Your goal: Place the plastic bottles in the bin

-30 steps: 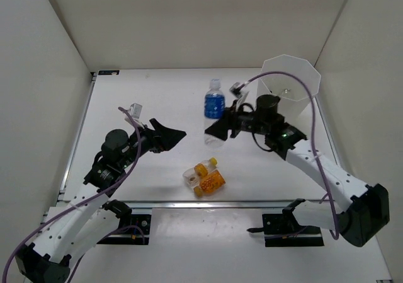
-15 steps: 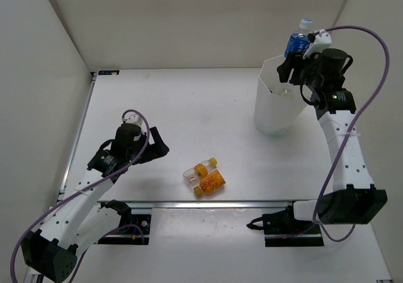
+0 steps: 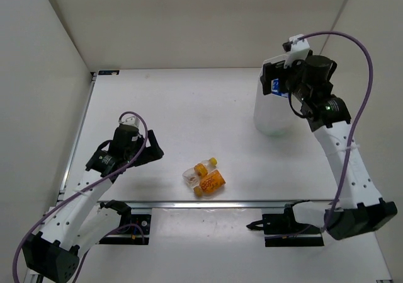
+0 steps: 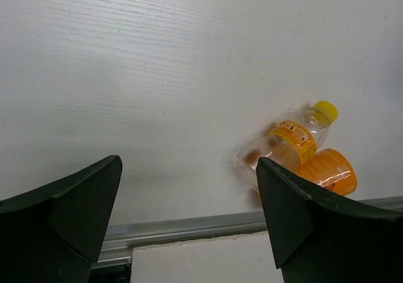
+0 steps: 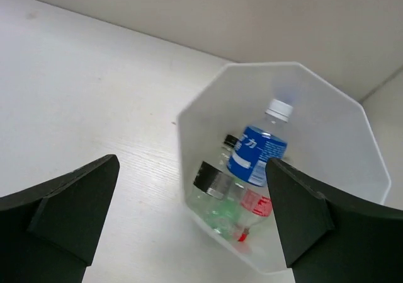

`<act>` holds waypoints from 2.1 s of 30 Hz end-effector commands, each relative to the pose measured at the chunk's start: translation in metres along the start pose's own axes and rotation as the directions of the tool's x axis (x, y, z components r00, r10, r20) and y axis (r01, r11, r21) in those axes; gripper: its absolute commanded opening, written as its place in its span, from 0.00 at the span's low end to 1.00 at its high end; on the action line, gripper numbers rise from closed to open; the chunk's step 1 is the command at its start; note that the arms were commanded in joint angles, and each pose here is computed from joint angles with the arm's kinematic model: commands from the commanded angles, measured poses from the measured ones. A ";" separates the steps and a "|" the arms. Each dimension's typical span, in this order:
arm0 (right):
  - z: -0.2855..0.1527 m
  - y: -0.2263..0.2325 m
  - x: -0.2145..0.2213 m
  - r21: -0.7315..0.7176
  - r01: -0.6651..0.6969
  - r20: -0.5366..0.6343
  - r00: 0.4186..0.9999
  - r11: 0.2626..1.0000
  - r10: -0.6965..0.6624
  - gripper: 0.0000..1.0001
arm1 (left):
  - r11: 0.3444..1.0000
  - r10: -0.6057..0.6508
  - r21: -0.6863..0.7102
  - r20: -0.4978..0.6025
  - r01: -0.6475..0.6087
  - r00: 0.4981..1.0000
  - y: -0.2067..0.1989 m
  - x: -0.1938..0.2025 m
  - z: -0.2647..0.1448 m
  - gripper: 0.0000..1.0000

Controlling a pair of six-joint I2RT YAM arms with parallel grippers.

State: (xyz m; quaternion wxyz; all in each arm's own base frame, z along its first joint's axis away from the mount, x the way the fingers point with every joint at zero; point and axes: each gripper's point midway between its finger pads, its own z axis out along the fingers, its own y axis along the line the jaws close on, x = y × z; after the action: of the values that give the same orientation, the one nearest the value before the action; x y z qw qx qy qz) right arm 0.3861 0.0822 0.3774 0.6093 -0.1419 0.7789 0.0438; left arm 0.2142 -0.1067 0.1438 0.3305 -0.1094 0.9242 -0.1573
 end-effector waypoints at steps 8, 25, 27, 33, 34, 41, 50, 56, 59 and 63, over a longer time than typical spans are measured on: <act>-0.122 0.244 0.143 -0.792 0.298 0.064 0.908 0.533 -0.413 0.99 | 0.986 -0.007 -0.169 0.001 0.007 1.000 0.042 0.006 -0.017 0.99; -0.077 0.292 0.292 -0.799 0.445 0.027 0.697 0.404 -0.716 0.99 | 0.990 -0.113 -0.093 -0.039 0.109 0.993 0.035 0.038 -0.031 0.99; -0.072 0.295 0.295 -0.779 0.482 0.075 0.708 0.402 -0.703 0.99 | 0.988 -0.118 -0.100 -0.038 0.113 0.992 0.037 0.037 -0.032 0.99; -0.070 0.286 0.341 -0.810 0.452 0.012 0.650 0.373 -0.760 0.94 | 0.987 -0.110 -0.120 -0.036 0.105 0.993 0.039 0.034 -0.031 0.99; -0.070 0.286 0.342 -0.811 0.454 0.009 0.641 0.369 -0.767 0.92 | 0.987 -0.112 -0.118 -0.036 0.107 0.993 0.038 0.034 -0.031 0.99; -0.071 0.289 0.342 -0.800 0.451 -0.010 0.649 0.396 -0.760 0.65 | 0.988 -0.112 -0.112 -0.031 0.108 0.993 0.039 0.035 -0.028 0.99; -0.085 0.281 0.295 -0.753 0.515 0.031 0.648 0.409 -0.761 0.35 | 0.990 -0.086 -0.120 -0.045 0.080 0.995 0.041 0.035 -0.023 0.99; -0.054 0.213 0.158 -0.454 0.573 0.047 0.780 0.682 -0.624 0.33 | 0.990 -0.093 -0.112 -0.048 0.087 0.995 0.039 0.033 -0.014 0.98; -0.030 0.146 0.079 -0.299 0.487 0.079 0.870 0.821 -0.487 0.33 | 0.991 -0.091 -0.106 -0.058 0.085 0.994 0.037 0.034 -0.010 0.98; -0.016 0.043 0.006 -0.036 0.354 0.102 0.932 0.935 -0.349 0.36 | 0.990 -0.096 -0.113 -0.048 0.090 0.994 0.036 0.026 -0.006 0.99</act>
State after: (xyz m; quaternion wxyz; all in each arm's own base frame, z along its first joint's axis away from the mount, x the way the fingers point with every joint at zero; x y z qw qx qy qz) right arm 0.3408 0.1552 0.3186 0.5879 -0.3561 0.7259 -0.0244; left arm 0.1767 -0.0777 0.1135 0.2748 -0.1673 0.9400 -0.1131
